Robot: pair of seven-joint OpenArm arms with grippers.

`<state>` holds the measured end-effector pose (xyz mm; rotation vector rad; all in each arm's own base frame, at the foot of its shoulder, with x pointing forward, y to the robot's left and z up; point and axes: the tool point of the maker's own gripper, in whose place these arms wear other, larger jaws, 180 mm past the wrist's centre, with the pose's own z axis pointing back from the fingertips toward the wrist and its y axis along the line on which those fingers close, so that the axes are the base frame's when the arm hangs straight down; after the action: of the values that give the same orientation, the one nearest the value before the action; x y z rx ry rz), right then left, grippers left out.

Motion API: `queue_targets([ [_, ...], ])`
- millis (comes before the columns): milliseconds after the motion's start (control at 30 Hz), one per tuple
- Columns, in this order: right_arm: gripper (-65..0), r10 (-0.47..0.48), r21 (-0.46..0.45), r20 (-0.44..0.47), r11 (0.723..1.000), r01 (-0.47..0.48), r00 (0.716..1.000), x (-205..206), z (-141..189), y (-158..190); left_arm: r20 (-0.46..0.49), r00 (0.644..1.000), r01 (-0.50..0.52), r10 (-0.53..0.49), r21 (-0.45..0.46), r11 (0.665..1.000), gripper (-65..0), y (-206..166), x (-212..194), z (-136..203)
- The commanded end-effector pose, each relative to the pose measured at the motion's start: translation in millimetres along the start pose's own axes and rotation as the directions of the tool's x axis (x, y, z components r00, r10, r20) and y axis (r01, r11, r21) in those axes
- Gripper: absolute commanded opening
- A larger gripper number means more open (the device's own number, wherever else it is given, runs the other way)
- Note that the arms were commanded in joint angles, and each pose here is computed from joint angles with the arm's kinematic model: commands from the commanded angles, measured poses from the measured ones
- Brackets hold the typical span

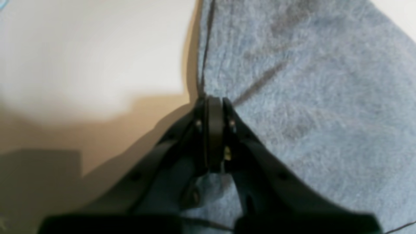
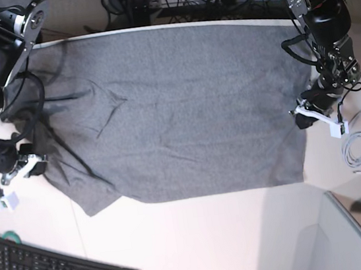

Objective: Layout the t-shirt on the table in an organized manner, then fold the t-shirt properly
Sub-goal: 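Grasp the shirt side edge with the left gripper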

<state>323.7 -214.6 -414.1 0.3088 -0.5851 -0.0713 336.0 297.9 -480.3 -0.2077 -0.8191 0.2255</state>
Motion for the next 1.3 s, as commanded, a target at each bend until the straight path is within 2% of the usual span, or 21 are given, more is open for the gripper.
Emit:
queue_targets([
  [0,-64.8,0.017,0.002,0.053,1.000,-0.017,0.998,19,5,0,0.054,0.998,0.029,-0.030,0.018,0.999,-65.0,7,22,6],
  [67,-64.8,0.017,0.002,0.053,1.000,-0.017,0.998,19,5,0,0.074,0.995,0.062,-0.064,0.026,0.998,-65.0,8,28,13],
  [233,-64.8,0.018,0.002,0.054,1.000,-0.018,0.998,20,5,0,0.044,0.987,0.153,-0.154,0.029,0.988,-65.0,-7,40,27],
  [400,-64.8,0.018,0.002,0.054,1.000,-0.018,0.998,20,5,0,-0.021,0.967,0.253,-0.252,0.048,0.966,-65.0,-21,48,47],
  [500,-64.8,0.017,0.003,0.053,1.000,-0.017,0.998,19,5,0,-0.077,0.958,0.283,-0.278,0.061,0.957,-65.0,-24,42,58],
  [600,-64.8,0.017,0.003,0.053,1.000,-0.017,0.998,19,5,0,-0.149,0.955,0.275,-0.257,0.111,0.955,-65.0,-16,28,72],
  [700,-64.8,0.017,0.003,0.053,1.000,-0.017,0.998,19,5,0,-0.154,0.958,0.263,-0.241,0.148,0.953,-65.0,-15,20,82],
  [1067,-64.8,0.017,0.003,0.053,1.000,-0.017,0.998,19,5,0,-0.220,0.948,0.270,-0.232,0.161,0.949,-65.0,-6,-5,95],
  [1100,-64.8,0.017,0.003,0.053,1.000,-0.017,0.998,19,5,0,-0.219,0.950,0.265,-0.224,0.176,0.948,-59.1,-2,-2,99],
  [1200,-64.8,0.017,0.003,0.053,1.000,-0.017,0.998,19,5,0,-0.170,0.970,0.211,-0.171,0.252,0.944,-31.8,11,13,120],
  [1267,-64.8,0.017,0.003,0.053,1.000,-0.017,0.998,19,5,0,-0.116,0.980,0.188,-0.160,0.303,0.934,-21.6,20,30,136],
])
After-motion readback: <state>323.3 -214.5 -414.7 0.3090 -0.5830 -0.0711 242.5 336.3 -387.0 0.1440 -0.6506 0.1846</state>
